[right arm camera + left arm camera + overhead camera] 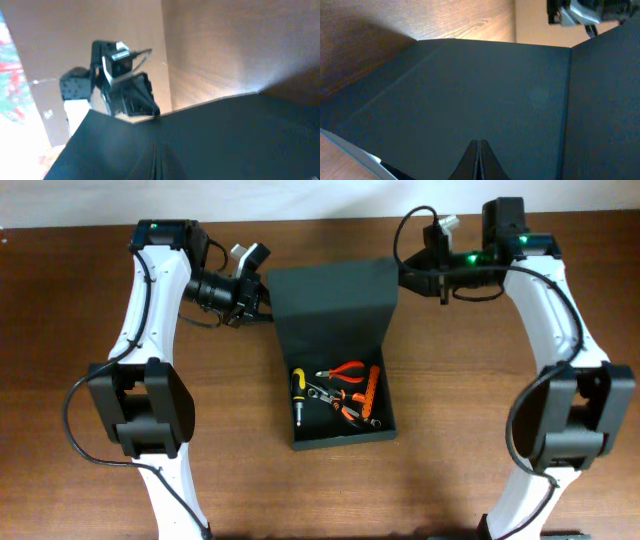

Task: Pack container
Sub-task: 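Swing the lid down over the box with both grippers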

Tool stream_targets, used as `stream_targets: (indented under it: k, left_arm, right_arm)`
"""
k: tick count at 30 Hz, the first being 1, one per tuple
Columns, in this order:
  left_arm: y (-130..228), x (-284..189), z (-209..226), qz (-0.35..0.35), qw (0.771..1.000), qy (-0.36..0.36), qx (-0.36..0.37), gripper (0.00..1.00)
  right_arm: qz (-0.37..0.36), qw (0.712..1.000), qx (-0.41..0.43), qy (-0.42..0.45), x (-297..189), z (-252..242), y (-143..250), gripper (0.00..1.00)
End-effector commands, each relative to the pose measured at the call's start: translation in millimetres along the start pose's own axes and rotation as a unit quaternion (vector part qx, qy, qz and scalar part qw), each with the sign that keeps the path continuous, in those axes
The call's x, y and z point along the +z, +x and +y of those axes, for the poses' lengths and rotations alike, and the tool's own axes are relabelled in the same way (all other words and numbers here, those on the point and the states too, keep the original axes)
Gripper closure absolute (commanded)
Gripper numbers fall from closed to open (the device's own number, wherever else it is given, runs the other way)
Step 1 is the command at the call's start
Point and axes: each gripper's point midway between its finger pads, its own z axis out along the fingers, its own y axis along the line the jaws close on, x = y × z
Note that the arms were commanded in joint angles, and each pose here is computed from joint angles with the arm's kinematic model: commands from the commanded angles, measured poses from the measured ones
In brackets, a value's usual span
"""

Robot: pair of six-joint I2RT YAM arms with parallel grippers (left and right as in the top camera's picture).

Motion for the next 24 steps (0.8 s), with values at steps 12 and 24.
stream_targets:
  k: [12,24]
  left_arm:
    - [35,1,-106,-0.006,0.992,0.001,0.123,0.98]
    - [48,-12,-53,0.022,0.973,-0.213,0.085,0.98]
  right_arm:
    - [0.003,0.989,-0.073,0.125,-25,8,59,0.96]
    - [-0.016,0.953,-0.092,0.287,-56,-20,67,0.96]
